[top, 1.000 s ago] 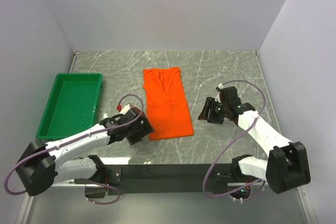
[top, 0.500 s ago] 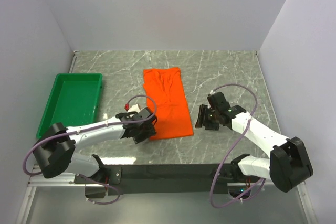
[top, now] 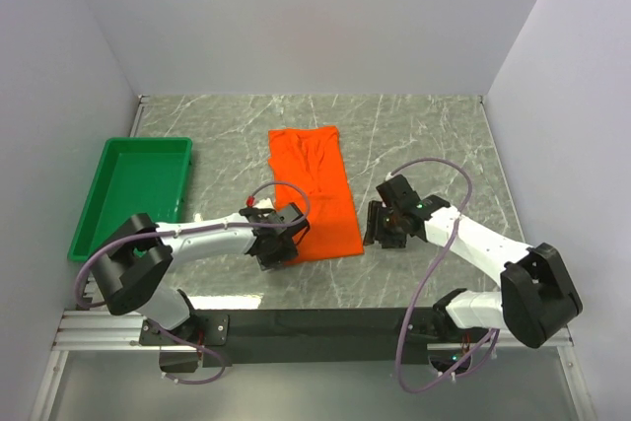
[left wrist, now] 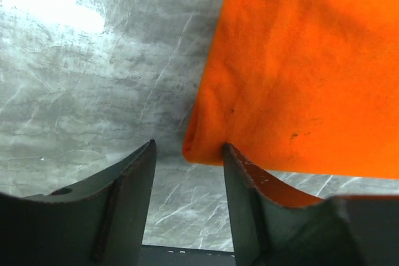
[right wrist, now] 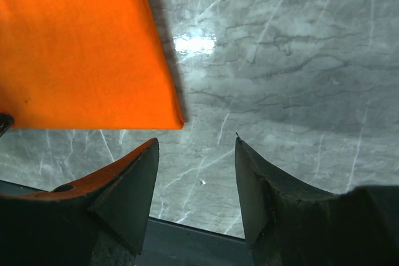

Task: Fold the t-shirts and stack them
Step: Fold the tshirt

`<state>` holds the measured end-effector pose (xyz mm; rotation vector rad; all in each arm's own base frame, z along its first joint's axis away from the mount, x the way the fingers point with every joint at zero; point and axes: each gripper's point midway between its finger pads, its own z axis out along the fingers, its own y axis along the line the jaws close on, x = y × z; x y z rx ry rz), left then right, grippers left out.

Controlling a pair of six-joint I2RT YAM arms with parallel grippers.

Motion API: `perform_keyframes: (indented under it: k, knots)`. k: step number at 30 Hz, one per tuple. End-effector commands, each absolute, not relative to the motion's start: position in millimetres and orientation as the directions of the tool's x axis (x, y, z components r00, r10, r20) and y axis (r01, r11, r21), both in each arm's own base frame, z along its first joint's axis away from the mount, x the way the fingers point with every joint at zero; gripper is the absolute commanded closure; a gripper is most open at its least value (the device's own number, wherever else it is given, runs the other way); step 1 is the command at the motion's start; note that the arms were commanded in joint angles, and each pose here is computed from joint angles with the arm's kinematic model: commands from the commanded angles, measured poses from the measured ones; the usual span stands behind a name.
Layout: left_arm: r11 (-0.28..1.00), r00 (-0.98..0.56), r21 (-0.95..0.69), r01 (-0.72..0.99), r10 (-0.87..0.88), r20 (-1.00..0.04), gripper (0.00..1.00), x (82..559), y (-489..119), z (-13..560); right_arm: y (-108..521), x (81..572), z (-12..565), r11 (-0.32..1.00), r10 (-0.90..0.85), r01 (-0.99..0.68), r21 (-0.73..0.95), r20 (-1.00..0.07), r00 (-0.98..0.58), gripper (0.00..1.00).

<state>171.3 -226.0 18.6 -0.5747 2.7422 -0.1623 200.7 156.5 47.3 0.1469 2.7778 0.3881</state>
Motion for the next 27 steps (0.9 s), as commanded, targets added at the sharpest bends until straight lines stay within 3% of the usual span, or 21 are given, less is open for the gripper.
perform_keyframes:
  k: [1,9,12,15,24,27]
  knots:
    - [0.925,-0.881,-0.126,-0.359,-0.38,-0.283,0.48,165.1,-223.5,8.5,164.5,209.3,56.6,0.958,0.156,0.062,0.281,-0.326,-0.932,0.41]
    - [0.925,-0.892,-0.116,-0.362,-0.38,-0.245,0.7,157.8,-223.6,-4.7,179.5,199.4,38.3,0.948,0.173,0.094,0.303,-0.245,-0.954,0.41]
    - [0.926,-0.895,-0.117,-0.36,-0.378,-0.237,0.88,156.1,-224.8,-7.4,179.0,200.3,35.5,0.954,0.176,0.105,0.28,-0.242,-0.954,0.41]
    - [0.926,-0.897,-0.119,-0.358,-0.377,-0.233,0.97,156.0,-225.4,-8.3,180.2,200.7,35.4,0.956,0.179,0.111,0.272,-0.241,-0.954,0.41]
    - [0.926,-0.897,-0.139,-0.351,-0.375,-0.233,0.99,156.1,-227.2,-4.9,181.6,201.9,32.8,0.955,0.194,0.129,0.267,-0.235,-0.952,0.42]
    - [0.926,-0.898,-0.146,-0.349,-0.374,-0.231,0.99,156.1,-228.2,-3.6,186.1,204.7,32.2,0.954,0.186,0.119,0.274,-0.235,-0.954,0.5]
